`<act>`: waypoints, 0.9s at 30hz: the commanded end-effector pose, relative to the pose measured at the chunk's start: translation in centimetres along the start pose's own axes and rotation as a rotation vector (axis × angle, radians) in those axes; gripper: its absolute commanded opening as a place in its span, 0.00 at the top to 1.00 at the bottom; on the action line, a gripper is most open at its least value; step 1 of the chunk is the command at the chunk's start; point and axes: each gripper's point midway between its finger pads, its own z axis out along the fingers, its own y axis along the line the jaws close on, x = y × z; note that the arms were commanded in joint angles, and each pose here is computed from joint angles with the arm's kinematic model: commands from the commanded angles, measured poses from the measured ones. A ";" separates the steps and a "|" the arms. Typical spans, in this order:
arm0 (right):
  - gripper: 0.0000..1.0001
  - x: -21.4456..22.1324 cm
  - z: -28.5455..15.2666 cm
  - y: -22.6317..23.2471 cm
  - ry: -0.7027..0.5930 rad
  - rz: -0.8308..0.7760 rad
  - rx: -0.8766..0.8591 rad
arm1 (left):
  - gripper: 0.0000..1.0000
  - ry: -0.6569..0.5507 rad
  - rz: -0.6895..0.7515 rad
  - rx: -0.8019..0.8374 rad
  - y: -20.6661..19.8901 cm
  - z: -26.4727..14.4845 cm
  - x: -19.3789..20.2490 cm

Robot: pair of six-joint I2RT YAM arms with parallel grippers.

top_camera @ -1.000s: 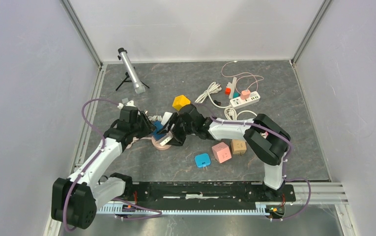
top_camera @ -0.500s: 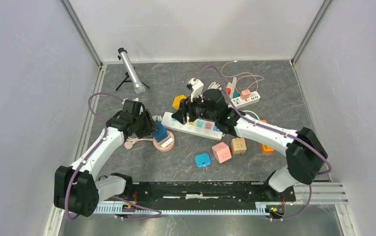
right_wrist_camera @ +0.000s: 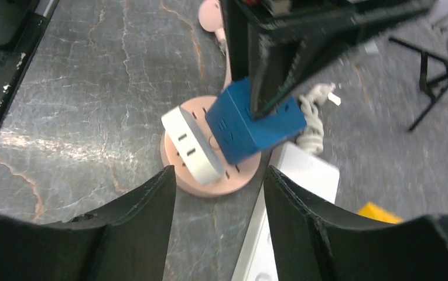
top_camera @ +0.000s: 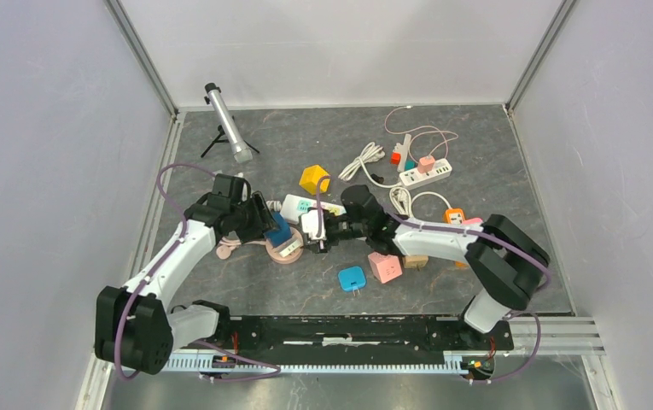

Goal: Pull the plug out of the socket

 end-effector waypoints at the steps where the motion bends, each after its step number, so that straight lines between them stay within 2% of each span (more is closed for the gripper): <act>1: 0.40 -3.2 2.7 -0.1 -0.110 -0.264 -0.115 | 0.41 0.029 0.042 0.019 0.3 0.1 0.3; 8: 0.48 -0.5 4.1 1.2 -0.011 -0.340 -0.238 | 0.44 0.057 0.035 0.008 1.0 0.3 0.8; 13: 0.52 1.8 4.5 2.4 0.057 -0.340 -0.325 | 0.44 0.065 0.023 0.006 1.1 0.6 1.0; 18: 0.53 3.0 5.1 1.8 0.085 -0.365 -0.279 | 0.44 0.054 0.013 -0.006 1.4 0.6 1.0; 24: 0.79 2.8 6.2 0.6 0.069 -0.365 -0.229 | 0.37 -0.066 0.040 -0.013 1.1 -0.8 -1.2; 27: 0.96 2.3 6.1 0.3 0.065 -0.383 -0.222 | 0.31 -0.110 0.057 0.025 0.0 -1.6 -2.3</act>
